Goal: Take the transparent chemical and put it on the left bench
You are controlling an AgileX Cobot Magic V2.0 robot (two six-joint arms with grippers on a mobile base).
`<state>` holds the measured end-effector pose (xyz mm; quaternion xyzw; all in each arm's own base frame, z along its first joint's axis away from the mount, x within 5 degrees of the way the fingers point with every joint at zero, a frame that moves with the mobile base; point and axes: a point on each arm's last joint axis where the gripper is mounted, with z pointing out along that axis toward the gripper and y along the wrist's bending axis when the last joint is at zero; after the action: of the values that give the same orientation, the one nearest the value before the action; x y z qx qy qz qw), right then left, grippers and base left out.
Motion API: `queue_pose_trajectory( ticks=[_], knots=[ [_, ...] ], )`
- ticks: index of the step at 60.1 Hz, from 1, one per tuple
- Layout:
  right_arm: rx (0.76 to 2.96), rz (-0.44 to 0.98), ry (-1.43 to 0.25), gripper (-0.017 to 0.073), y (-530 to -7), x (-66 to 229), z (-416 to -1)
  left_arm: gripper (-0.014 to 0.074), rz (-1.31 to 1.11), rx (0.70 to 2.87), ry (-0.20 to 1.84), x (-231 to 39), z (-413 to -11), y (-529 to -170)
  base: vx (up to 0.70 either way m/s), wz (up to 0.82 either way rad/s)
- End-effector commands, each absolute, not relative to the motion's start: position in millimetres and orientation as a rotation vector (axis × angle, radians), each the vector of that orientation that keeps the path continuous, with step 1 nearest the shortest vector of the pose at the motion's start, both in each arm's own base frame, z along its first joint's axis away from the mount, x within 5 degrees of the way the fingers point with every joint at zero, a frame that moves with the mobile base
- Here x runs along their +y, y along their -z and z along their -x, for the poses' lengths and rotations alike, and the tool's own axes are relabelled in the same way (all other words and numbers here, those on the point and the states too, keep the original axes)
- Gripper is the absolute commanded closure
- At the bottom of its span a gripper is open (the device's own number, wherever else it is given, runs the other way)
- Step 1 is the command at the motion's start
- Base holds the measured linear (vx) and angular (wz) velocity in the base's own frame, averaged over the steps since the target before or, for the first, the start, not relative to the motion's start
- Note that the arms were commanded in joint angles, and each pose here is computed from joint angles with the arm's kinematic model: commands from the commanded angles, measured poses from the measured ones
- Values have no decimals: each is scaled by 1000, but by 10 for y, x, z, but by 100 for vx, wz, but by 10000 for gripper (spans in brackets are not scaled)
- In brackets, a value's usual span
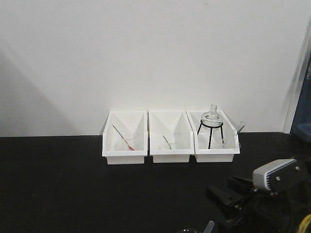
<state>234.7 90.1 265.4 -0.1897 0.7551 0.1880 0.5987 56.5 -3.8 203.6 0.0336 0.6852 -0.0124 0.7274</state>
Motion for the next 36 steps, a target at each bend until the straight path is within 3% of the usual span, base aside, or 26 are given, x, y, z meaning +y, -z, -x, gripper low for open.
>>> queue_pose_trajectory(
  ticks=[1, 9, 36],
  knots=[
    [1685, 379, -364, 346, -2997, 787, -2208, 597, -64, 1429, 35, -36, -550, -2063, 0, 0],
    [1719, 304, -231, 573, -3174, 593, -1953, 597, -64, 1429, 35, -36, -550, -2063, 0, 0],
    [1825, 110, -2, 567, -3315, 208, -1445, 597, -64, 1429, 35, -36, -550, -2063, 0, 0]
  ],
)
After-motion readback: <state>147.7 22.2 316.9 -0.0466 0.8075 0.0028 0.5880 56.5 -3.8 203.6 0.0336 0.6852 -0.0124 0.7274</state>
